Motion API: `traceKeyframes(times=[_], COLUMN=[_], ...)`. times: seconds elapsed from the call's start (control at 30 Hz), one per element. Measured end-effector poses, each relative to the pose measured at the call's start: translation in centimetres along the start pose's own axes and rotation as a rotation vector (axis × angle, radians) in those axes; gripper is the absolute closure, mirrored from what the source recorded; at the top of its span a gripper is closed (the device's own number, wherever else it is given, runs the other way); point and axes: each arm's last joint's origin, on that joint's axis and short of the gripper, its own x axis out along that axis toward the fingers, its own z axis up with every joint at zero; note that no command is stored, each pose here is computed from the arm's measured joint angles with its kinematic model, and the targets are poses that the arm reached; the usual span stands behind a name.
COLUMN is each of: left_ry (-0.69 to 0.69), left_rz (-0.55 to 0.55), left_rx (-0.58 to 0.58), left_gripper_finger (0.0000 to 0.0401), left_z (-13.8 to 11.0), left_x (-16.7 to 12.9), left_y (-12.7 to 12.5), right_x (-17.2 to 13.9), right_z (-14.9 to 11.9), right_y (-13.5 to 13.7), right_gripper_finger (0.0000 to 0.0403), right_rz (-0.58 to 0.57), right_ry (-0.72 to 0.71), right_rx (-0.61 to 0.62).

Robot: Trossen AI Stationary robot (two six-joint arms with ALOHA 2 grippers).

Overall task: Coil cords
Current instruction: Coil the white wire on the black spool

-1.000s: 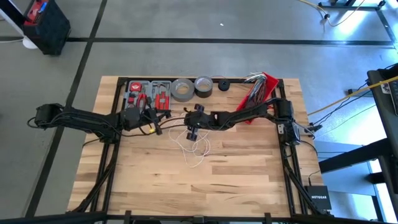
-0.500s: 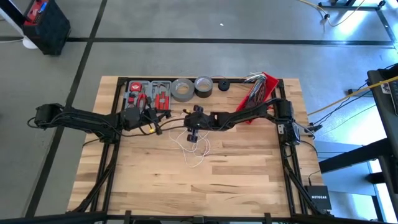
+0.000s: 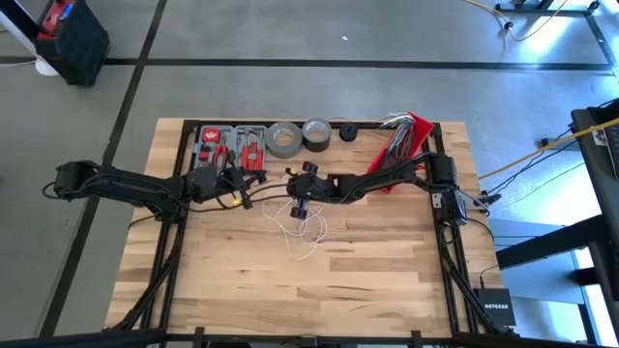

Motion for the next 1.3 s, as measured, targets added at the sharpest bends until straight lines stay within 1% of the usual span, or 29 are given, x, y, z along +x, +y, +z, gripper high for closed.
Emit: traceKeyframes(times=[0.13,0.2,0.3,0.37,0.47,0.53,0.67,0.83,0.9,1.0,1.1,1.2,1.3], left_ry=[-0.001,-0.014,-0.065,-0.101,-0.151,-0.185,-0.254,-0.350,-0.378,-0.388,-0.370,-0.351,-0.353], left_rz=[0.000,0.000,-0.049,-0.077,-0.076,-0.077,-0.096,-0.081,-0.077,-0.073,-0.060,-0.058,-0.056], left_rx=[-0.011,-0.036,-0.088,-0.122,-0.199,-0.259,-0.329,-0.357,-0.367,-0.370,-0.358,-0.341,-0.337], left_gripper_finger=[0.0401,0.0401,0.0401,0.0401,0.0401,0.0401,0.0401,0.0401,0.0401,0.0401,0.0401,0.0401,0.0401], left_z=[0.0,0.1,0.5,0.8,1.3,1.7,2.4,3.3,3.5,3.6,3.5,3.3,3.3], left_x=[0.0,0.0,0.0,-0.1,-0.1,-0.3,-0.6,-1.0,-1.1,-1.1,-1.0,-0.9,-1.1], left_y=[0.0,0.0,0.0,0.0,0.1,0.3,0.6,1.0,1.1,1.1,1.1,1.0,1.1], right_x=[0.0,0.0,0.0,0.0,-0.1,-0.1,-0.4,-0.8,-1.0,-1.4,-1.8,-1.9,-1.7], right_z=[0.0,0.0,0.1,0.2,0.6,0.8,1.4,2.4,2.9,3.9,4.8,5.0,4.6], right_y=[0.0,0.0,0.0,0.0,0.0,0.2,0.7,1.3,1.3,1.8,2.1,2.3,2.2], right_gripper_finger=[0.0379,0.0380,0.0397,0.0396,0.0394,0.0398,0.0397,0.0400,0.0399,0.0399,0.0398,0.0398,0.0398], right_rz=[0.000,-0.001,-0.002,-0.012,-0.045,-0.043,-0.033,-0.026,-0.049,-0.092,-0.106,-0.098,-0.108], right_ry=[0.003,0.002,-0.006,-0.023,-0.055,-0.083,-0.141,-0.235,-0.292,-0.330,-0.357,-0.353,-0.303], right_rx=[-0.001,-0.001,0.000,0.005,0.014,0.018,0.028,0.049,0.070,0.087,0.095,0.092,0.082])
